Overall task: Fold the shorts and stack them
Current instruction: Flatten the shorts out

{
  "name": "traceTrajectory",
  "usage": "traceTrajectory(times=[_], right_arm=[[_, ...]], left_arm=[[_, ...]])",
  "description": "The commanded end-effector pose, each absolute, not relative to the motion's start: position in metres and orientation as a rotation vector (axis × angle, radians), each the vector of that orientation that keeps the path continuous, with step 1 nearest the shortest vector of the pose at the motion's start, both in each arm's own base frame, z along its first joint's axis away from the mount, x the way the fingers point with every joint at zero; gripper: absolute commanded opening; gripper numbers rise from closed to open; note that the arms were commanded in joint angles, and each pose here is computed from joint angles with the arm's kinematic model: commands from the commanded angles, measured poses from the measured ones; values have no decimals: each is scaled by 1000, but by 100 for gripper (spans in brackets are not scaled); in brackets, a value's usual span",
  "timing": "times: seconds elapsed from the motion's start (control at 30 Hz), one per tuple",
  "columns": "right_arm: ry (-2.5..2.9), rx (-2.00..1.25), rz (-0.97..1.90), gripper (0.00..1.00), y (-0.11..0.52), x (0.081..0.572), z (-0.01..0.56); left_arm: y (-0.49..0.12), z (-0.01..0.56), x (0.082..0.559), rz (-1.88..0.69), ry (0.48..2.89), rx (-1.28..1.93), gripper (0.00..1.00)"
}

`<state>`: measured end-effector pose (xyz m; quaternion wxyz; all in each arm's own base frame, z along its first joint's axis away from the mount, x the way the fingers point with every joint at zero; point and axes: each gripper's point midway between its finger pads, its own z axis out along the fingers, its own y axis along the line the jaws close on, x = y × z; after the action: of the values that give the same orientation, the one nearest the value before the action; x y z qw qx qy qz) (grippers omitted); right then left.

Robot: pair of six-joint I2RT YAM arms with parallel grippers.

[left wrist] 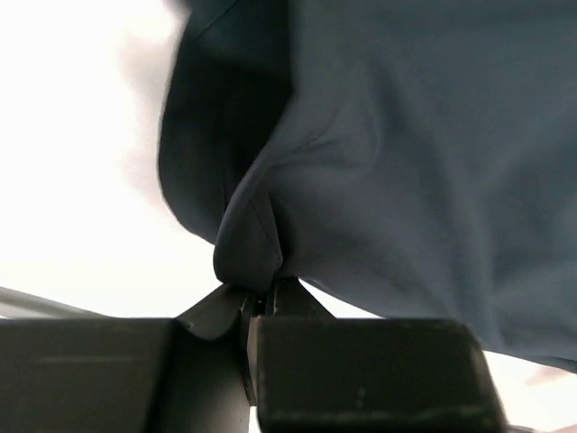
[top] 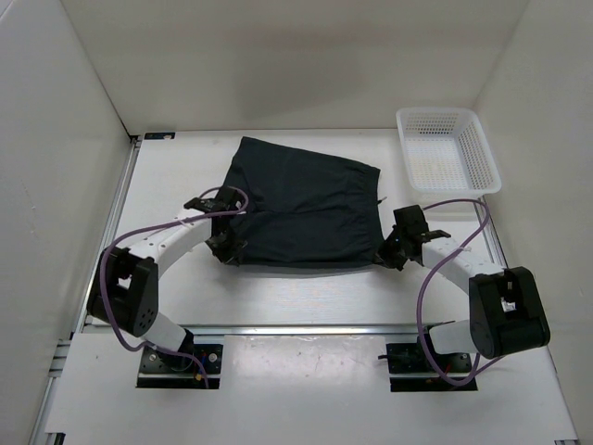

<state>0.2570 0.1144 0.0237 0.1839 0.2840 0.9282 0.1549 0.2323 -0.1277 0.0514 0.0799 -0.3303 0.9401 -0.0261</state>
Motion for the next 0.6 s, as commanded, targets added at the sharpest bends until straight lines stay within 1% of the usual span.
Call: traceTrajectory(times=[0.0, 0.03, 0.1, 0.2, 0.27, 0.33, 0.4, 0.47, 0.5, 0.53, 0.57], right_arm=[[2581, 782, 404, 0, 107, 266, 34], [2589, 785, 398, 0, 107, 263, 33], [2581, 782, 404, 0, 107, 266, 36], [2575, 767, 407, 0, 107, 267, 38], [2575, 767, 407, 0, 107, 267, 38], [2575, 767, 407, 0, 107, 267, 38], [2578, 755, 404, 0, 107, 267, 38], [2578, 755, 404, 0, 107, 267, 38], [2581, 753, 415, 0, 108, 266, 38], [2582, 753, 415, 0, 108, 266, 38], [2582, 753, 415, 0, 108, 266, 38]], left_arm=[[-119, 68, 249, -39, 2757, -996, 10], [-122, 65, 247, -45, 2777, -1000, 10], [-128, 66, 245, -86, 2801, -1004, 32], [-126, 64, 229, -99, 2827, -1023, 87], [-125, 62, 222, -115, 2823, -1041, 93], [-124, 60, 218, -112, 2820, -1059, 85], [-122, 58, 213, -105, 2820, -1079, 74], [-121, 59, 214, -105, 2803, -1088, 66], [-121, 59, 214, -105, 2803, -1088, 66], [-122, 60, 216, -114, 2796, -1086, 63], [-120, 54, 216, -78, 2806, -1090, 63]])
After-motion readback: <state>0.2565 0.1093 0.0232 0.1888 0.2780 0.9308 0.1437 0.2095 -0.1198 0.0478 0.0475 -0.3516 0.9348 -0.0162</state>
